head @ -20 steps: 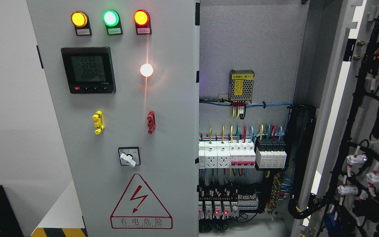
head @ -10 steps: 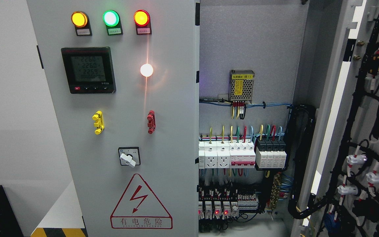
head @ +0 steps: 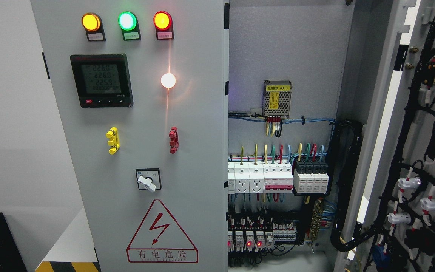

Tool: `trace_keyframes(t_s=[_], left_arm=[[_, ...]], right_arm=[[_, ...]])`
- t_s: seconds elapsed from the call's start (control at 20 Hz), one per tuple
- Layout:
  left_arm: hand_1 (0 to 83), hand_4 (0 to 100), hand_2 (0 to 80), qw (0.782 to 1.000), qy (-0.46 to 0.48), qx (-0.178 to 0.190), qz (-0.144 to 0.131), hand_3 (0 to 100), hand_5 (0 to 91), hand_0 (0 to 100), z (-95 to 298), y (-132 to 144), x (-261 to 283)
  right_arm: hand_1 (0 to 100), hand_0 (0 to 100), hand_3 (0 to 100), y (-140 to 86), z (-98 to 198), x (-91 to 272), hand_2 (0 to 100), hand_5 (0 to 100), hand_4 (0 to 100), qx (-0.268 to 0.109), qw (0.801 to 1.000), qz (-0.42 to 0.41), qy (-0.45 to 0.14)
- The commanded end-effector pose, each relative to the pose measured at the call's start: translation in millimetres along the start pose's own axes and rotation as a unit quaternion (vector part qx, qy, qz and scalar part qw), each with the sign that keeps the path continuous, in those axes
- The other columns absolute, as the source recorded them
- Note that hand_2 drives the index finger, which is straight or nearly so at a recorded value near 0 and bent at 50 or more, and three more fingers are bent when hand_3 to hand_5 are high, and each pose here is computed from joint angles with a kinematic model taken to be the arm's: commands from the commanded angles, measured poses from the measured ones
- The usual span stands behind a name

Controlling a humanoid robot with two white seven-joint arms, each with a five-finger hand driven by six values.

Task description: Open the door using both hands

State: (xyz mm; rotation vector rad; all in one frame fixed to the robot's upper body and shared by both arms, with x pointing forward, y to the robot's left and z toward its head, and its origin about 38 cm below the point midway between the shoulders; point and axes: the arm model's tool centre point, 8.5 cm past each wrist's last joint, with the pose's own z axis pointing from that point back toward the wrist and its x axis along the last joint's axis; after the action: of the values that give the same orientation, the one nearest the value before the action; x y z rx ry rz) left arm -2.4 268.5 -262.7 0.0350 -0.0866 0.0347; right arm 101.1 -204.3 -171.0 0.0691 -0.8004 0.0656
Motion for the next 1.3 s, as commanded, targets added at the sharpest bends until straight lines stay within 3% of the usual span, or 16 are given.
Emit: trace_keyframes(t_s=[0.0,0.25,0.5,0.9,1.25], left_arm=[[0.0,0,0.0,1.0,0.002,0.007,-0.012,0,0.0,0,-0.2,1.5,1.8],[0.0,0,0.0,0.999,0.002,0.031,-0.036,0,0.0,0,-0.1,4.7,2.4],[0.0,0,0.0,0.999,0.001,0.028,-0.035,0,0.0,0,-0.4,0.7,2.7],[0.0,0,0.0,1.0,-0.002,0.016,-0.026,0,0.0,0,-1.0,-11.5,4.0],[0.0,0,0.0,1.0,0.0,0.003,-0.024,0,0.0,0,-1.3,-28.4,2.3]], right_arm=[[0,19,0,12.5,13.4,126.7,0,0,0,0.028,0.981,0.028,-0.189],[0,19,0,27.9,27.7,146.6,0,0,0,0.073,0.971,0.054,-0.221],[0,19,0,34.3,45.0,185.2,0,0,0,0.079,0.952,0.054,-0.291],[0,19,0,36.0,70.6,255.8,0,0,0,0.076,0.889,0.048,-0.449],[0,19,0,32.5,74.0,305.7,0,0,0,0.091,0.852,-0.009,-0.516]])
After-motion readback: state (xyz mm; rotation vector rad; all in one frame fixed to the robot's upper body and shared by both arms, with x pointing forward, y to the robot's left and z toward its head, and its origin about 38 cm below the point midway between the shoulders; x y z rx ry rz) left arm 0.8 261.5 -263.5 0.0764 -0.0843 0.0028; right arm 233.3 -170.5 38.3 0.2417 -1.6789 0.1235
